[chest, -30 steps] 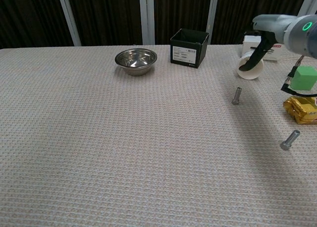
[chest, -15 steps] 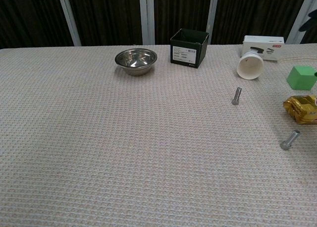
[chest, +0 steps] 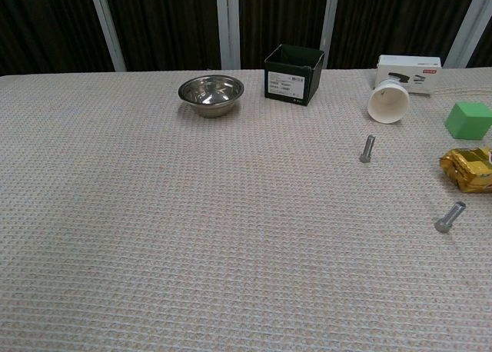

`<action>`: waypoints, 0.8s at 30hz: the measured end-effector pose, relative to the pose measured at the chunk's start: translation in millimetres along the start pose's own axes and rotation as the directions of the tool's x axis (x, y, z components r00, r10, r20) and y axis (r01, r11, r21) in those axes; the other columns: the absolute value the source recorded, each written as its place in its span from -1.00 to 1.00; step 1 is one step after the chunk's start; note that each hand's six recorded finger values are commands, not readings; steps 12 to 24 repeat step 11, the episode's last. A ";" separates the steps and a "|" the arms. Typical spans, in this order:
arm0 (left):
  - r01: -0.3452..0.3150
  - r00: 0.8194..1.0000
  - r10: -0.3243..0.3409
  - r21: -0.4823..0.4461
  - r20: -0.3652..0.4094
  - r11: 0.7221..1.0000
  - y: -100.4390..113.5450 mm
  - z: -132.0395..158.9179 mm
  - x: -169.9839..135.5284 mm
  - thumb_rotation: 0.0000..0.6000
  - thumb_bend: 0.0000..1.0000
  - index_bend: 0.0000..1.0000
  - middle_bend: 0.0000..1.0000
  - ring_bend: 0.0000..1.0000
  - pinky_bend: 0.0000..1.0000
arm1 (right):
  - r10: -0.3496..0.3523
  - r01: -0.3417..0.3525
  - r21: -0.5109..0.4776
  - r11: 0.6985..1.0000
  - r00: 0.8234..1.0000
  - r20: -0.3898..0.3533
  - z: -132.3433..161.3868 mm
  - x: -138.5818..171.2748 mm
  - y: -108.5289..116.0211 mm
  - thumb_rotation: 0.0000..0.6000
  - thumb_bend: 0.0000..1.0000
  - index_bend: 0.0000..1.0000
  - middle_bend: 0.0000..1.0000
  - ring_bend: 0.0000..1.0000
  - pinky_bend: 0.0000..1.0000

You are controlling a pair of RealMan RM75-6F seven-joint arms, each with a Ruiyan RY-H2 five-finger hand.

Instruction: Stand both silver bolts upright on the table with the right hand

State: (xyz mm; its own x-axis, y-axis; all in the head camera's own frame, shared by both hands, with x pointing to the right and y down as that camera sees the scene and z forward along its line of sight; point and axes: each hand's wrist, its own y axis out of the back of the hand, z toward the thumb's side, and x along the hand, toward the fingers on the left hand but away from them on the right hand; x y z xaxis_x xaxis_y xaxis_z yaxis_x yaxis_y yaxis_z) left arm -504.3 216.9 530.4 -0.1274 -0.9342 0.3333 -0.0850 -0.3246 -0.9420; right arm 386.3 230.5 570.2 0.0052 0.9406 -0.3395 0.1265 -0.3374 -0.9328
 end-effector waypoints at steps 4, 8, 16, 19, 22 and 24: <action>-0.007 1.000 0.007 -0.002 0.000 1.000 0.7 0.4 -0.2 1.00 -0.98 -0.82 -0.96 -1.00 -1.00 | -0.025 0.025 -0.002 1.000 1.000 0.002 -1.5 1.6 3.4 1.00 -0.55 -0.60 -0.91 -1.00 -1.00; 0.004 1.000 -0.004 0.001 0.012 1.000 -1.4 2.3 0.1 1.00 -0.98 -0.83 -0.96 -1.00 -1.00 | -0.010 0.010 0.006 1.000 1.000 -0.002 -3.2 2.0 2.9 1.00 -0.55 -0.62 -0.92 -1.00 -1.00; 0.015 1.000 -0.015 0.004 0.023 1.000 -3.1 3.7 -0.7 1.00 -0.98 -0.83 -0.96 -1.00 -1.00 | 0.015 -0.015 0.009 1.000 1.000 0.001 -5.9 2.3 1.6 1.00 -0.56 -0.63 -0.91 -1.00 -1.00; 0.015 1.000 -0.015 0.004 0.023 1.000 -3.1 3.7 -0.7 1.00 -0.98 -0.83 -0.96 -1.00 -1.00 | 0.015 -0.015 0.009 1.000 1.000 0.001 -5.9 2.3 1.6 1.00 -0.56 -0.63 -0.91 -1.00 -1.00; 0.015 1.000 -0.015 0.004 0.023 1.000 -3.1 3.7 -0.7 1.00 -0.98 -0.83 -0.96 -1.00 -1.00 | 0.015 -0.015 0.009 1.000 1.000 0.001 -5.9 2.3 1.6 1.00 -0.56 -0.63 -0.91 -1.00 -1.00; 0.015 1.000 -0.015 0.004 0.023 1.000 -3.1 3.7 -0.7 1.00 -0.98 -0.83 -0.96 -1.00 -1.00 | 0.015 -0.015 0.009 1.000 1.000 0.001 -5.9 2.3 1.6 1.00 -0.56 -0.63 -0.91 -1.00 -1.00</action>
